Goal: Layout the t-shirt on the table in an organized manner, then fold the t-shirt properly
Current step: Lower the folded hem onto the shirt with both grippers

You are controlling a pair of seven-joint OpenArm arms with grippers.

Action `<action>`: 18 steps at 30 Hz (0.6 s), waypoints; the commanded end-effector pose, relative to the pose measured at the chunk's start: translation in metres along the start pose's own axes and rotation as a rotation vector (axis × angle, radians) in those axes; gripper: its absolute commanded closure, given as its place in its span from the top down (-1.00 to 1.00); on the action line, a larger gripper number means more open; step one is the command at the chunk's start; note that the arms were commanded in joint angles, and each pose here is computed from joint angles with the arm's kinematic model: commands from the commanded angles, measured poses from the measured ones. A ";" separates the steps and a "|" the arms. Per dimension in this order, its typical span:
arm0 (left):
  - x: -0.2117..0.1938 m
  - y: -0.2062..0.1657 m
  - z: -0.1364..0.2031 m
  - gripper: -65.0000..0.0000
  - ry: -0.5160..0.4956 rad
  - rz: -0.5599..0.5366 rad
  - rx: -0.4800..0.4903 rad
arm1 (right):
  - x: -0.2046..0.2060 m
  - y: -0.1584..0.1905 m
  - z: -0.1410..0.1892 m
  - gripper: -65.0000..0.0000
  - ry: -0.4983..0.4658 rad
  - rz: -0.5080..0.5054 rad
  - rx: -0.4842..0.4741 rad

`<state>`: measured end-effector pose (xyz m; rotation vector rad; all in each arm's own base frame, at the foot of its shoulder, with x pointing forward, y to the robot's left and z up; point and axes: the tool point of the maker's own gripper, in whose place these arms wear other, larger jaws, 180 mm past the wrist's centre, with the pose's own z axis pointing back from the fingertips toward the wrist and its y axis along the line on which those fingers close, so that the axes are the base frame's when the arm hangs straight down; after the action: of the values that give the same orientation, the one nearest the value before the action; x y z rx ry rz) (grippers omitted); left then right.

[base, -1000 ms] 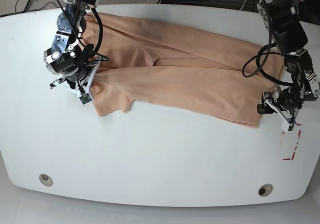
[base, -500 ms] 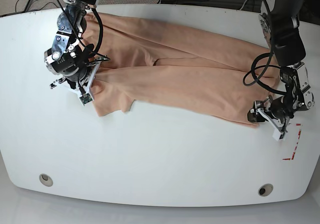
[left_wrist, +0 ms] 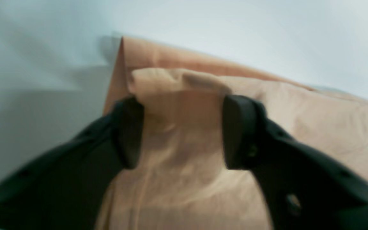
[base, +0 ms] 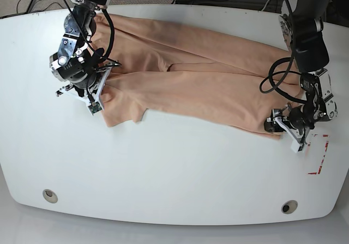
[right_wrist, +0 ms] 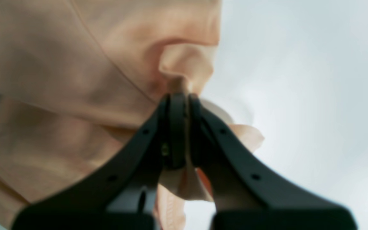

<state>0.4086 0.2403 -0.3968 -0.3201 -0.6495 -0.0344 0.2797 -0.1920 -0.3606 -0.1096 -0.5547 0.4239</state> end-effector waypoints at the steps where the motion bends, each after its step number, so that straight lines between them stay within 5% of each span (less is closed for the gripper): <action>1: 0.022 0.002 0.009 -0.35 -0.045 -0.019 0.002 | 0.011 -0.006 0.005 -0.98 -0.036 0.002 -0.017; 5: 0.022 0.002 0.010 -0.74 -0.044 -0.032 -0.003 | 0.011 -0.005 0.005 -0.98 -0.036 0.001 -0.016; 18: 0.037 -0.008 0.032 -0.93 -0.091 -0.181 0.006 | 0.017 -0.008 0.005 -0.98 -0.047 0.002 -0.024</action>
<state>0.4070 0.2395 -0.3756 -0.2854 -0.6990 -0.1628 0.2834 -0.1915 -0.3580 -0.1100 -0.5648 0.4220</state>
